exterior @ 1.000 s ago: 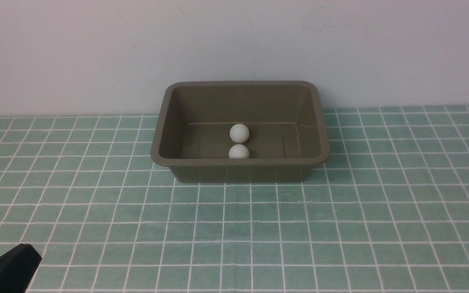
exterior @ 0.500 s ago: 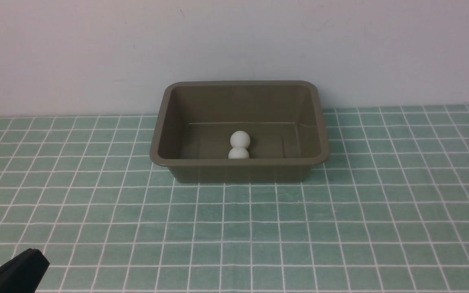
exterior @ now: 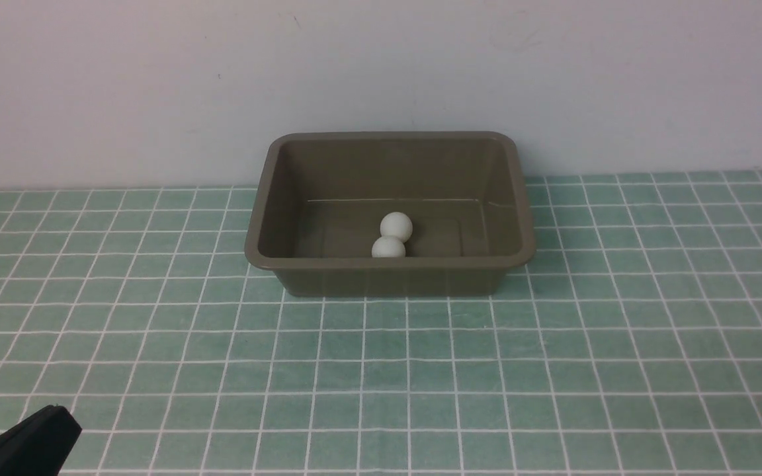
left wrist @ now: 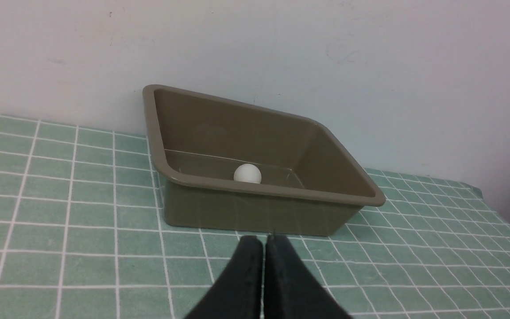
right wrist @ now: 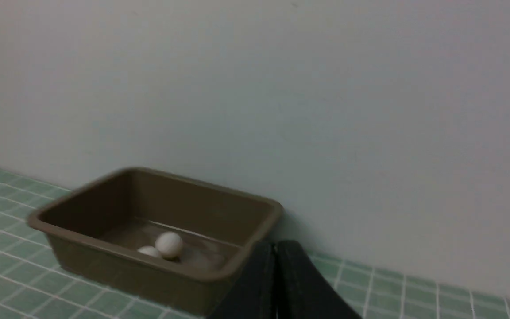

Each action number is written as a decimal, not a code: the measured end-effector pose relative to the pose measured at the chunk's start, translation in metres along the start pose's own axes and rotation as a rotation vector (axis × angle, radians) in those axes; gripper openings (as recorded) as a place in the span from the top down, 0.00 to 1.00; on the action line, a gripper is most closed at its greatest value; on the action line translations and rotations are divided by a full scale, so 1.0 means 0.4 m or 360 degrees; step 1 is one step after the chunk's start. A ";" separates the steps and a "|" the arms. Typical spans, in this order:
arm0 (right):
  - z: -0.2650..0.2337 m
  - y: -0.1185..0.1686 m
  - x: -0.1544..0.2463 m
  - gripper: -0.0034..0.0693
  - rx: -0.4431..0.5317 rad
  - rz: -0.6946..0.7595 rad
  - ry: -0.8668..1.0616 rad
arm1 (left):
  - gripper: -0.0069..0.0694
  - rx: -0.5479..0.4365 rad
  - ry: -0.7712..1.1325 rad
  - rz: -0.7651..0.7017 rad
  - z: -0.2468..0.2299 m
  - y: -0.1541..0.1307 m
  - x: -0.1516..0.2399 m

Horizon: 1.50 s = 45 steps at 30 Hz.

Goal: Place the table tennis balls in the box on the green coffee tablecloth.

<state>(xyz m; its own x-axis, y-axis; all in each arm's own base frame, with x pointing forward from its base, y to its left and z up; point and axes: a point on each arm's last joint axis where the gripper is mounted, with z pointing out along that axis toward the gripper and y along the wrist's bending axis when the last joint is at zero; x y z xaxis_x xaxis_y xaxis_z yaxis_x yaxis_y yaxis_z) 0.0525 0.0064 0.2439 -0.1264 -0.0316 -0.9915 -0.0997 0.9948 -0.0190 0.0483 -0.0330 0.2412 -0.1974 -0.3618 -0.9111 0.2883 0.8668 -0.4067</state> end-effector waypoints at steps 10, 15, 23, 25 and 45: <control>0.017 0.000 0.128 0.97 0.0031 0.0030 0.0099 | 0.92 0.0000 0.0000 0.0000 0.000 0.000 0.000; 0.019 0.002 0.151 0.97 0.0020 0.0043 0.0198 | 0.92 0.0000 0.0000 0.0000 0.000 0.000 0.000; 0.019 0.002 0.154 0.97 0.0018 0.0044 0.0214 | 0.92 0.0000 0.0000 0.0000 0.000 0.000 0.000; 0.019 0.002 0.154 0.97 0.0017 0.0046 0.0215 | 0.92 -0.0002 0.0001 0.0011 0.000 0.000 0.000; 0.018 0.003 0.155 0.97 0.0017 0.0049 0.0222 | 0.92 -0.0554 -0.0181 0.0673 0.012 0.124 0.062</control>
<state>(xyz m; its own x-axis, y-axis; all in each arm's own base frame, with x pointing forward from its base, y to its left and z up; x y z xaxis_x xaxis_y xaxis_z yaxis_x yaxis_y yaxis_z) 0.0518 0.0062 0.1814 -0.2650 -0.0131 -0.9642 -0.0834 0.9965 0.0093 0.0621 -0.0005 0.1980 -0.0242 0.0239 -0.9994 -0.0096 0.9997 0.0242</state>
